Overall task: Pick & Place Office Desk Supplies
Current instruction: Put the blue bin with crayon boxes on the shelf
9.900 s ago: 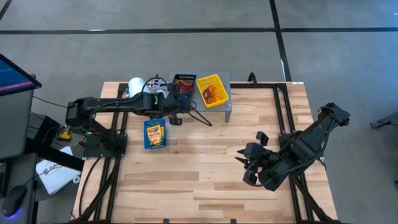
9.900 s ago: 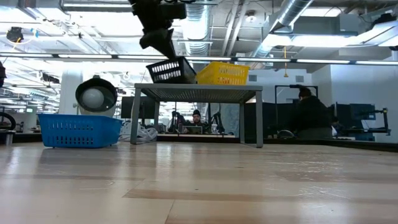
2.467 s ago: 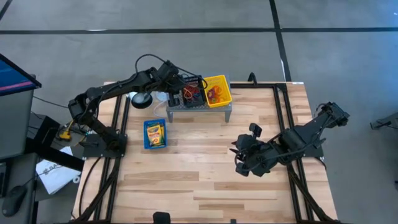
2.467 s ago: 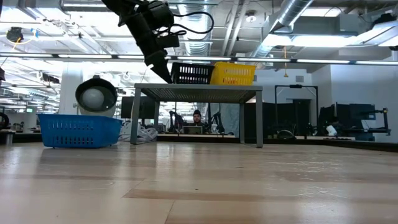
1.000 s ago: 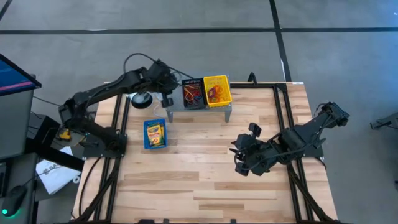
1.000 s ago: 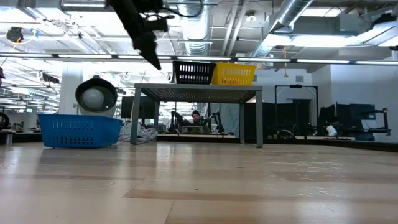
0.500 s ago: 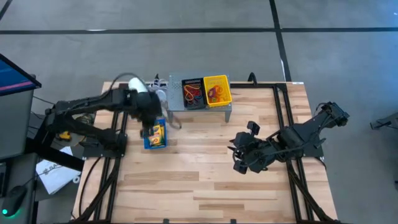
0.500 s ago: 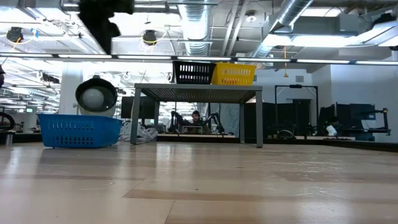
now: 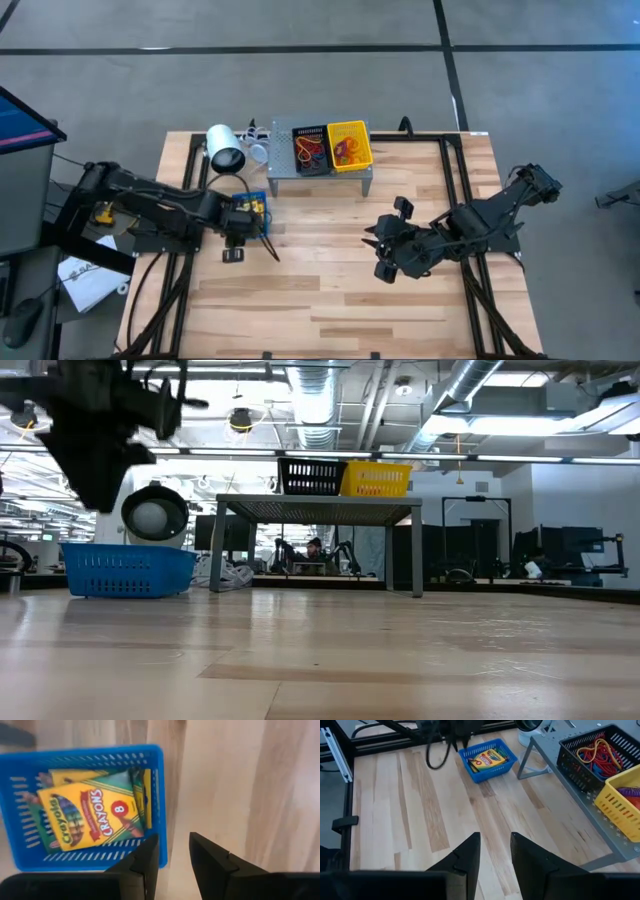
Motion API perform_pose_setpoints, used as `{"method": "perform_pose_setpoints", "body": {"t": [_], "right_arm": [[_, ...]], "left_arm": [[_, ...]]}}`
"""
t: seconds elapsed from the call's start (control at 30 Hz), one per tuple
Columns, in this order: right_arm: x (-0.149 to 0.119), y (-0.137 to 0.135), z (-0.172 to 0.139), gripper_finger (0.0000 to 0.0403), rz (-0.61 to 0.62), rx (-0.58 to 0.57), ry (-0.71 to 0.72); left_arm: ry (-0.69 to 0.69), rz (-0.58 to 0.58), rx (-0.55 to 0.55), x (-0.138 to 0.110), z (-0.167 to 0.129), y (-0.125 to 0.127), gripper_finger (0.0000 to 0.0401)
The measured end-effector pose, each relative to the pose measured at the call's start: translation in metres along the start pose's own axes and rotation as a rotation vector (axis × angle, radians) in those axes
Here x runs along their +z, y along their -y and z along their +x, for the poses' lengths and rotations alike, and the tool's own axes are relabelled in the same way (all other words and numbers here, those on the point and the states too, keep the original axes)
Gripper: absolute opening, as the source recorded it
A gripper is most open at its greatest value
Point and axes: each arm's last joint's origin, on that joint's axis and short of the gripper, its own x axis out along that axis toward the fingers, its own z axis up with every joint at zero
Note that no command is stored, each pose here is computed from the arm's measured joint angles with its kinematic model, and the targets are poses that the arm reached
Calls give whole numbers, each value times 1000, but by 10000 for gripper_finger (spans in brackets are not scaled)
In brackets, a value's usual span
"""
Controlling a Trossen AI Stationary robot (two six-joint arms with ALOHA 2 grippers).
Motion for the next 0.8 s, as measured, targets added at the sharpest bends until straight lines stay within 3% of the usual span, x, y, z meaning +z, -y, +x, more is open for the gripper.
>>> {"method": "perform_pose_setpoints", "body": {"t": [0.33, 0.8], "right_arm": [[1, -1, 0, 103, 9, 7, 8], [1, -1, 0, 103, 10, 10, 8]], "left_arm": [[-65, 28, 55, 5, 39, 4, 102], [-29, 35, 44, 15, 51, 3, 101]]}}
